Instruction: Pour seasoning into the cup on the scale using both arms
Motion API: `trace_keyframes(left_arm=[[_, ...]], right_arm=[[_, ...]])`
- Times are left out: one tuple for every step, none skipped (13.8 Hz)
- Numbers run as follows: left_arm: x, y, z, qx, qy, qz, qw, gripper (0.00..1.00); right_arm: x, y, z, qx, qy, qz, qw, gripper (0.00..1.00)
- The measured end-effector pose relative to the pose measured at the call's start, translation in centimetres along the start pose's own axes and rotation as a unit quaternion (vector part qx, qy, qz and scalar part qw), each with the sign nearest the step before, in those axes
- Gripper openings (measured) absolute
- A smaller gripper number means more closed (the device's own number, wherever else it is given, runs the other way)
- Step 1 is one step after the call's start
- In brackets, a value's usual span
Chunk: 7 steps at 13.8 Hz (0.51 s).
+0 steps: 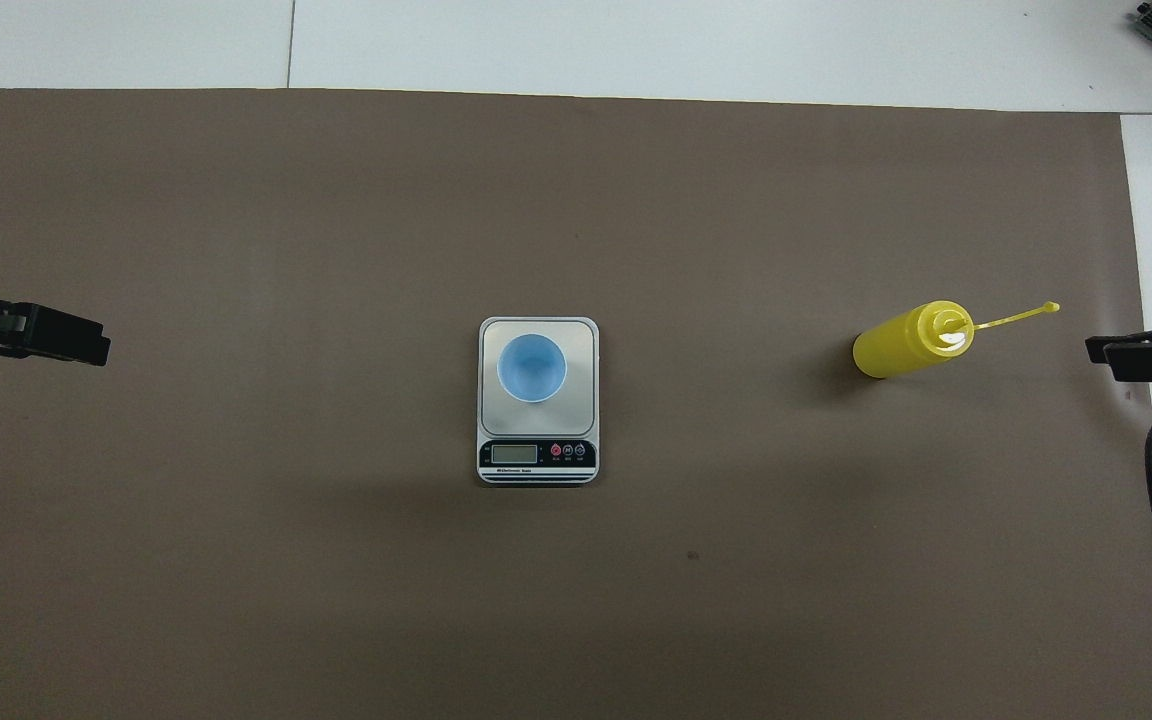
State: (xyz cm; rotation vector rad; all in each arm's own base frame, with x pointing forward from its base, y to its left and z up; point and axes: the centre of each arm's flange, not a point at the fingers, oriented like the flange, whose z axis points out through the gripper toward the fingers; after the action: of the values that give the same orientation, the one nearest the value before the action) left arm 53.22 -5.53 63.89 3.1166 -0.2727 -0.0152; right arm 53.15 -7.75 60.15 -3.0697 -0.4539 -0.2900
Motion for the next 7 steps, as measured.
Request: trace_keyframes(left_arm=[[0.0,0.0,0.0,0.000,0.000,0.000,1.000,1.00],[0.0,0.0,0.0,0.000,0.000,0.000,1.000,1.00],[0.0,0.0,0.0,0.000,0.000,0.000,1.000,1.00],[0.0,0.0,0.0,0.000,0.000,0.000,1.000,1.00],[0.0,0.0,0.0,0.000,0.000,0.000,1.000,1.00],[0.0,0.0,0.0,0.000,0.000,0.000,1.000,1.00],[0.0,0.0,0.0,0.000,0.000,0.000,1.000,1.00]], right_arm=[[0.5,-0.8,-0.7,-0.008,-0.003,0.027,1.000,1.00],[1.0,-1.5,-1.5,-0.018,-0.005,0.049,0.999,1.00],[1.5,-2.2,-2.2,-0.032,-0.011,0.064,0.997,1.00],[2.0,-2.9,-2.9,-0.046,-0.017,0.067,0.997,1.00],[2.6,-3.7,-3.5,-0.059,-0.023,0.068,0.996,1.00],[3.2,-4.4,-4.0,-0.067,-0.027,0.070,0.995,1.00],[3.7,-4.7,-4.6,-0.068,-0.029,0.074,0.995,1.00]])
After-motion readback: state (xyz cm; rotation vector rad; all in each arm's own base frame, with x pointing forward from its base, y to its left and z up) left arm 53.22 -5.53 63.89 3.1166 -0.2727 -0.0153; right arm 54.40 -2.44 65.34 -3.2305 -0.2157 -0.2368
